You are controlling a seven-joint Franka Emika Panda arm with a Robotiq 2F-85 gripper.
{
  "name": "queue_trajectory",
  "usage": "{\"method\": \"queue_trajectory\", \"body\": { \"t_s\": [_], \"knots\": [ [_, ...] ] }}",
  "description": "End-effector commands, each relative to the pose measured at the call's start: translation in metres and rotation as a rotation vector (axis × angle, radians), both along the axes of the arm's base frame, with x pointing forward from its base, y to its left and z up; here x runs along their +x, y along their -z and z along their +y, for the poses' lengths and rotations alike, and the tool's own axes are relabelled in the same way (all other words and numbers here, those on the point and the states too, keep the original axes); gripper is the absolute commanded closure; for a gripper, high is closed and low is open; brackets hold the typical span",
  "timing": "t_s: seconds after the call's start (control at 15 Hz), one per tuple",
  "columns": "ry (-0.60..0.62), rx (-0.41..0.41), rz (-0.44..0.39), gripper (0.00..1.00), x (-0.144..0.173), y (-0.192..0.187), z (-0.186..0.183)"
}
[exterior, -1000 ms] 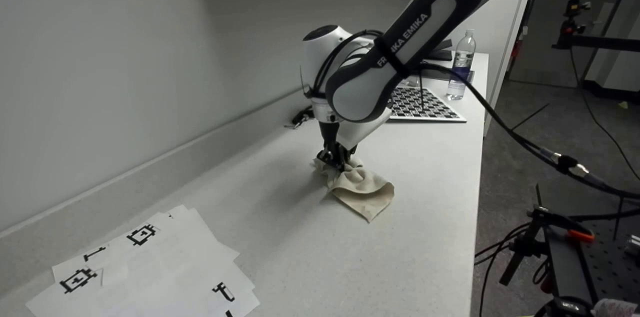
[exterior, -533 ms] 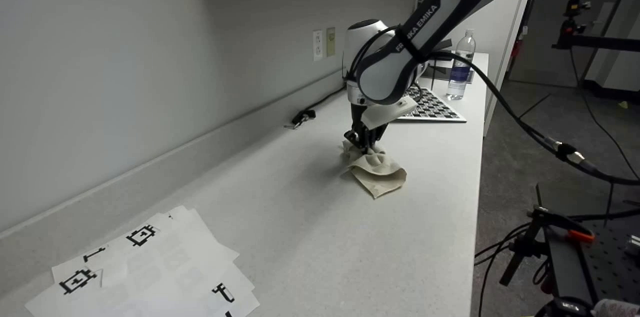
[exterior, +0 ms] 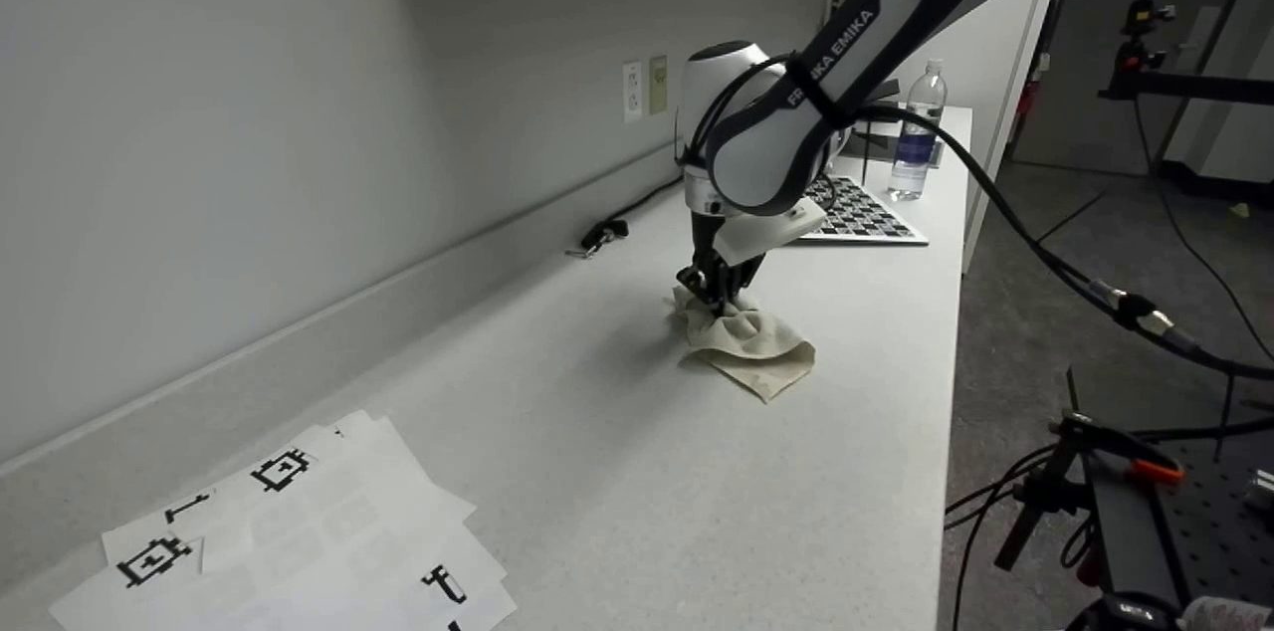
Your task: Wipe the counter with the towel
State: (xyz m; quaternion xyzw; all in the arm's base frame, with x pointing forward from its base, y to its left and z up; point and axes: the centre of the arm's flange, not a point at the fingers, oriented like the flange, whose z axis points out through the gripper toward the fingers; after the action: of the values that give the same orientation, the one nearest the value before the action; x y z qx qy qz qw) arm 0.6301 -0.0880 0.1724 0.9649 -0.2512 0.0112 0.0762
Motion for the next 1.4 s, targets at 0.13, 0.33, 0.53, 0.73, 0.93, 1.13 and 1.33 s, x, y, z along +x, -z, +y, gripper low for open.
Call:
{"method": "queue_trajectory", "body": {
  "t_s": [0.13, 0.33, 0.53, 0.73, 0.93, 1.13, 1.33],
  "knots": [
    [-0.170, -0.018, 0.036, 0.97, 0.026, 0.012, 0.100],
    [-0.292, -0.028, 0.071, 0.97, 0.031, 0.022, 0.160],
    [-0.387, -0.045, 0.106, 0.97, 0.027, 0.028, 0.203],
    [-0.427, -0.078, 0.124, 0.97, 0.024, 0.029, 0.215],
    [-0.392, -0.098, 0.123, 0.97, 0.024, 0.026, 0.193],
    [-0.319, -0.090, 0.102, 0.97, 0.020, 0.017, 0.156],
    [-0.214, -0.070, 0.075, 0.97, 0.012, 0.009, 0.106]
  ]
}}
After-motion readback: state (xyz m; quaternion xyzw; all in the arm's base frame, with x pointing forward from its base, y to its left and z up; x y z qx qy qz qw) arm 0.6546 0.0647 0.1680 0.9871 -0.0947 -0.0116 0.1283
